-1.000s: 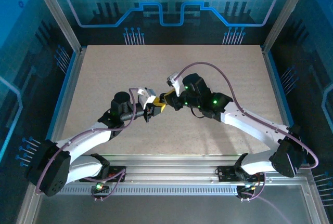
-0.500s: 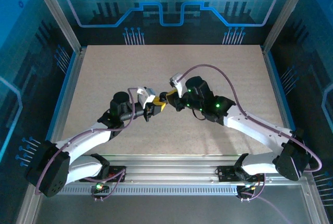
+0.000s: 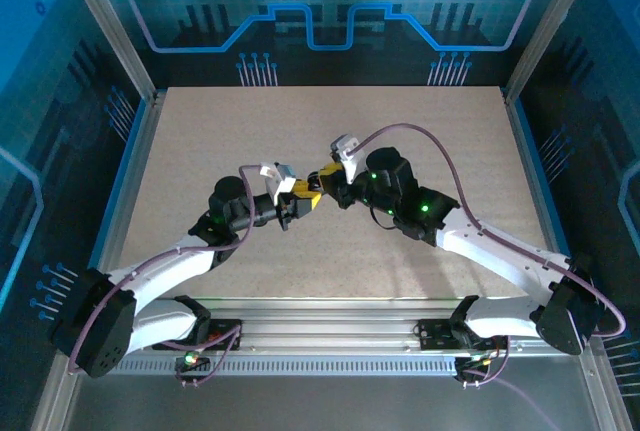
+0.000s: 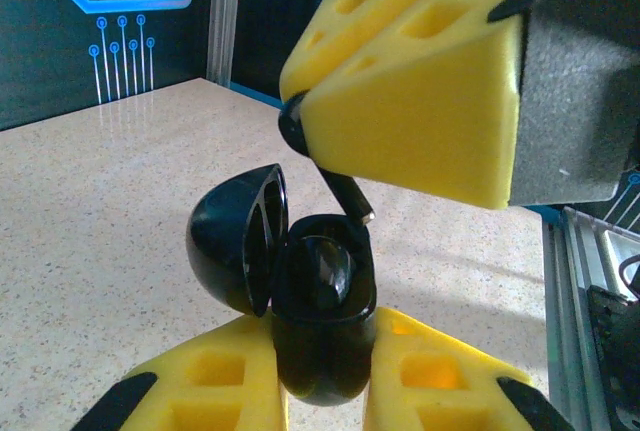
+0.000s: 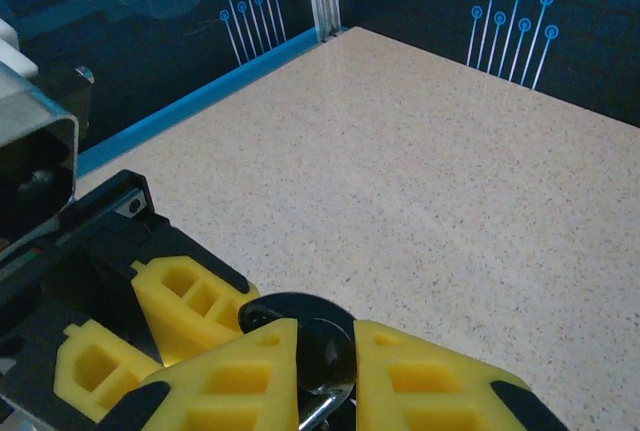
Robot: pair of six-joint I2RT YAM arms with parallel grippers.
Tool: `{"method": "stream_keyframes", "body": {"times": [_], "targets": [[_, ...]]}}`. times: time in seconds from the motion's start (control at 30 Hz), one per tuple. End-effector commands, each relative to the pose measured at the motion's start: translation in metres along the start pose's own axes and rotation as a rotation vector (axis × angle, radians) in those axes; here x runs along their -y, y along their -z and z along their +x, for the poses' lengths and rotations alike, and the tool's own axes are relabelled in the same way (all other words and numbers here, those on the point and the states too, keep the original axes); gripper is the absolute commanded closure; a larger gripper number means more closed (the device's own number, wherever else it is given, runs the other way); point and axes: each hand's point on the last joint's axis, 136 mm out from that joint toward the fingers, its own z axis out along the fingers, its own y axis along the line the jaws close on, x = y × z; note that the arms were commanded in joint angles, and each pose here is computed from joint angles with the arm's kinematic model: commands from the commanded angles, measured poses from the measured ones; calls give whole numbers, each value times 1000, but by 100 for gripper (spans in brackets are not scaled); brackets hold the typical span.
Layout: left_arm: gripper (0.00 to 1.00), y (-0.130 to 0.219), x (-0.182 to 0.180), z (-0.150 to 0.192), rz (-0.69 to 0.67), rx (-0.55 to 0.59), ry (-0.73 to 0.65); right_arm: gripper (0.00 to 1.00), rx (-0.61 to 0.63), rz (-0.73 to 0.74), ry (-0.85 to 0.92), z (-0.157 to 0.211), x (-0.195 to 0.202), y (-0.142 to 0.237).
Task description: Insert the wireless bluetooth earbuds into the charging case
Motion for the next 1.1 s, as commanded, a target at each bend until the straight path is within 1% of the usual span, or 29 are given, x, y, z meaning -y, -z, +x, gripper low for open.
{"method": "stream_keyframes", "body": {"times": [0.0,0.47,0.67,0.9,1.0,1.07], "targets": [[95,0,9,-8,46,33,-3,82,52,-28,29,-14,-9,0],[94,-1,9,-21,45,89,30,82,14,-24,52,2,-11,-4],[94,-1,7,-21,30,82,22,81,7,-42,75,6,-14,2],[94,-1,7,-20,27,64,0,69,14,-55,77,6,-16,9],[94,-1,7,-20,28,58,-8,64,28,-58,71,1,-17,12],[94,-1,7,-19,27,48,-15,59,38,-61,66,-3,-18,14]]}}
